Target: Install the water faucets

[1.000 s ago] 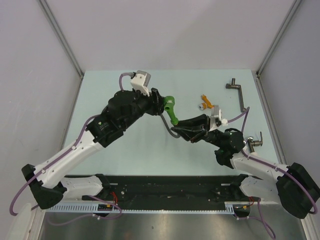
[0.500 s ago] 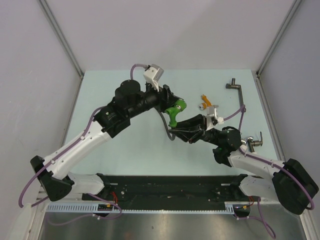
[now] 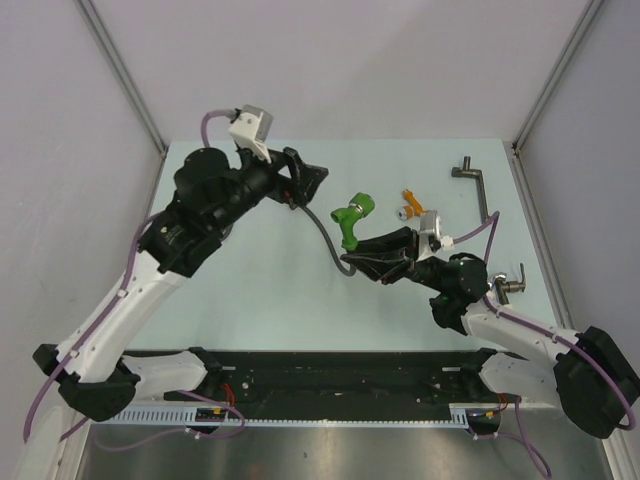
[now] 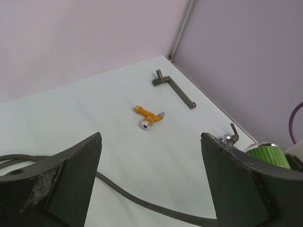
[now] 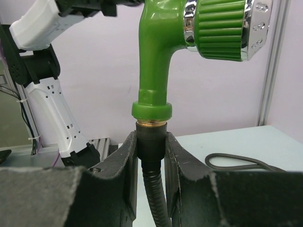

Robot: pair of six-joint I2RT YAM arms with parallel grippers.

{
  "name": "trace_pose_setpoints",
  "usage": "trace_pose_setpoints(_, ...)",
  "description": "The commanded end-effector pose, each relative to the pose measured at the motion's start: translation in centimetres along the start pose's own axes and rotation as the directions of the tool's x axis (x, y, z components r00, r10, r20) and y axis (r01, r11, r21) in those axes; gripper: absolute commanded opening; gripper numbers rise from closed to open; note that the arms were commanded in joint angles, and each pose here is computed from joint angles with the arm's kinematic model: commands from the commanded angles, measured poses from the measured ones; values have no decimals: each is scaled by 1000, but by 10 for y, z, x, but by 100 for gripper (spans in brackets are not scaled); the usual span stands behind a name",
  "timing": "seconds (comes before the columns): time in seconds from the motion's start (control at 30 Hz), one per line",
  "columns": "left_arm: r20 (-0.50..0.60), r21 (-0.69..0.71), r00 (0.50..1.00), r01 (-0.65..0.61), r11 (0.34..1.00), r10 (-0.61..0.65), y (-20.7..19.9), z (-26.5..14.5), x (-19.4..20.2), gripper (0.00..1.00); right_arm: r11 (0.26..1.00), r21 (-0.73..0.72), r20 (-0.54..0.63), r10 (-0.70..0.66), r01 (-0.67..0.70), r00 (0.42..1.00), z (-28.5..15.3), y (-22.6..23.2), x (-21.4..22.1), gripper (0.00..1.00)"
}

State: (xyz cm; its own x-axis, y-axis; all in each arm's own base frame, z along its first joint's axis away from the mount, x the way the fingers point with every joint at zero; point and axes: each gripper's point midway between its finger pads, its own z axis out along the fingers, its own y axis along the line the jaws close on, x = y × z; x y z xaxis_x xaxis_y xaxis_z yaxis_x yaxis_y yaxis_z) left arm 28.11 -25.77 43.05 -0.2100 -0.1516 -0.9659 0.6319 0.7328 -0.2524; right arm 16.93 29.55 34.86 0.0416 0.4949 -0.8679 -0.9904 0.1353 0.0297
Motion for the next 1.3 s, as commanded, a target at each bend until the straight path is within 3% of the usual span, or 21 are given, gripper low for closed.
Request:
trace_pose_setpoints(0.0, 129, -118, 989, -57, 991, 73, 13, -39, -60, 91, 995, 30, 63, -95, 94, 993, 5, -4, -27, 0)
trace_pose_setpoints(0.1, 116, -73, 991, -51, 996, 60, 2, -42, -68, 96, 993, 51, 50, -112, 109, 992, 6, -8, -23, 0)
trace_pose_setpoints(0.2, 54, 66, 998, -35, 997, 32, -25, -37, -67, 98, 990, 62, 30, -129, 127, 991, 7, -10, -19, 0)
trace_pose_setpoints(0.27, -40, 203, 999, -19, 979, 27, -48, -29, -49, 98, 989, 65, 15, -135, 134, 991, 7, -11, -15, 0)
trace_pose_setpoints(0.37, -141, 295, 990, 16, 955, 27, -64, -20, -32, 99, 988, 69, -1, -142, 142, 990, 9, -13, -12, 0)
trace_pose_setpoints(0.67, -298, 314, 947, -23, 949, 121, -73, 7, 19, 98, 988, 59, -15, -145, 146, 989, 13, -11, -6, 0)
trace_pose_setpoints(0.87, -344, 345, 921, -55, 937, 181, -83, 12, 38, 87, 990, 48, -22, -135, 136, 991, 14, -11, -2, 0)
trace_pose_setpoints(1.0, -345, 413, 914, -58, 909, 214, -97, 6, 42, 70, 991, 51, -24, -124, 125, 992, 15, -13, 0, 0)
trace_pose_setpoints(1.17, -316, 536, 905, -78, 840, 285, -118, -9, 46, 51, 998, 55, -16, -28, 29, 999, 12, -21, 2, 0)
trace_pose_setpoints(1.27, -283, 613, 899, -99, 784, 335, -129, -19, 49, 45, 999, 50, -10, 16, -16, 1000, 11, -29, 1, 0)
